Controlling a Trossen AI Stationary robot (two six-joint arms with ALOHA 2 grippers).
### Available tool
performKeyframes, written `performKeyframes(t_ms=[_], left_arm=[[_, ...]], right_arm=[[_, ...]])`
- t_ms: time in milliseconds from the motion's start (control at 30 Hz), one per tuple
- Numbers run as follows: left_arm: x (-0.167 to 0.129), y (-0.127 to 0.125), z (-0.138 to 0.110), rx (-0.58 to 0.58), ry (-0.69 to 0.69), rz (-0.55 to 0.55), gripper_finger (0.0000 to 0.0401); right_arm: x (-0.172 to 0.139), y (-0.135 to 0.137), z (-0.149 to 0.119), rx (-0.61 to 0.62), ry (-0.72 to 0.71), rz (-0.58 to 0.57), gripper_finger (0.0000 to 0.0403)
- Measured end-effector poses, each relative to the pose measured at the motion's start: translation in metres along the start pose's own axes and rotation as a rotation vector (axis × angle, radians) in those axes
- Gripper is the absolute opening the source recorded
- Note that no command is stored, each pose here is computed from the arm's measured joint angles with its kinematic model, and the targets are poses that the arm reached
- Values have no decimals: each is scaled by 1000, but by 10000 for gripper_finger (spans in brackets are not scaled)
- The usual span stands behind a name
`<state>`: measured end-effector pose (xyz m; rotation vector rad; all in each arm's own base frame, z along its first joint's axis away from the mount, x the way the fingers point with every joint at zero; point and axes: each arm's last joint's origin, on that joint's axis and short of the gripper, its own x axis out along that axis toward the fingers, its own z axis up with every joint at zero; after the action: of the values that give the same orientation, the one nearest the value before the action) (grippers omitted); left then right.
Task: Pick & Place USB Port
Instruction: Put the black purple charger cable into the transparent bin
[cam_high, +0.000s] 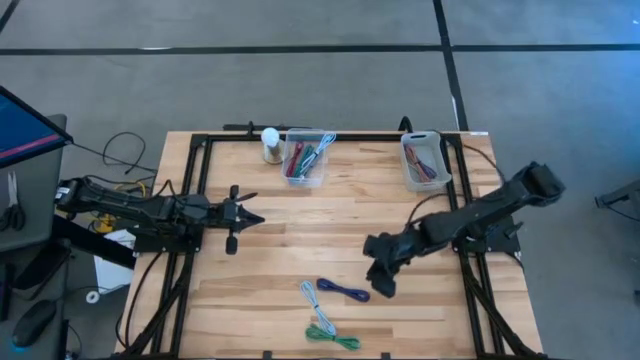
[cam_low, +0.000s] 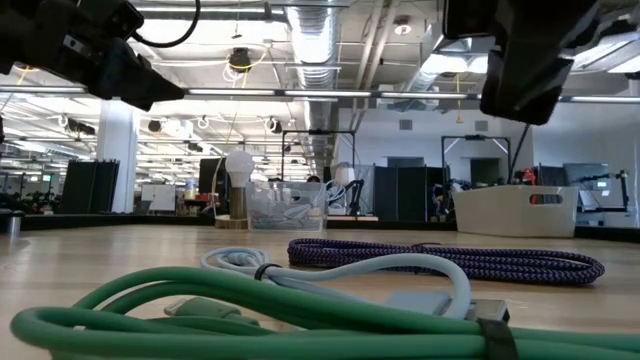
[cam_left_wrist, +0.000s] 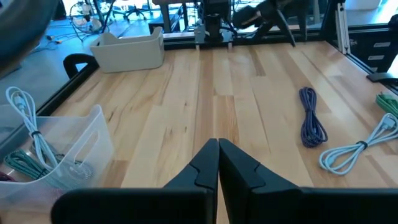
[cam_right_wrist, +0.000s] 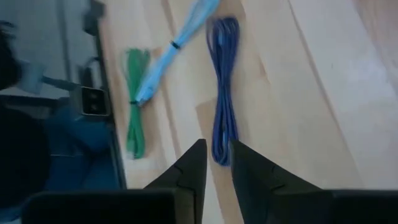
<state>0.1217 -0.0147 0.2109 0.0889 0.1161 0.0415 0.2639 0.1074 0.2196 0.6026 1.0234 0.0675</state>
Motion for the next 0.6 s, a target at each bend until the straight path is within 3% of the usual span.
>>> performKeyframes(t_ms=[167, 600], left_arm=[[0, 0, 1, -1, -6, 0, 12], [0, 0, 1, 3, -6, 0, 12]], right_arm=[[23, 12, 4, 6, 116, -98, 88], [92, 25, 5, -37, 227, -183, 147]])
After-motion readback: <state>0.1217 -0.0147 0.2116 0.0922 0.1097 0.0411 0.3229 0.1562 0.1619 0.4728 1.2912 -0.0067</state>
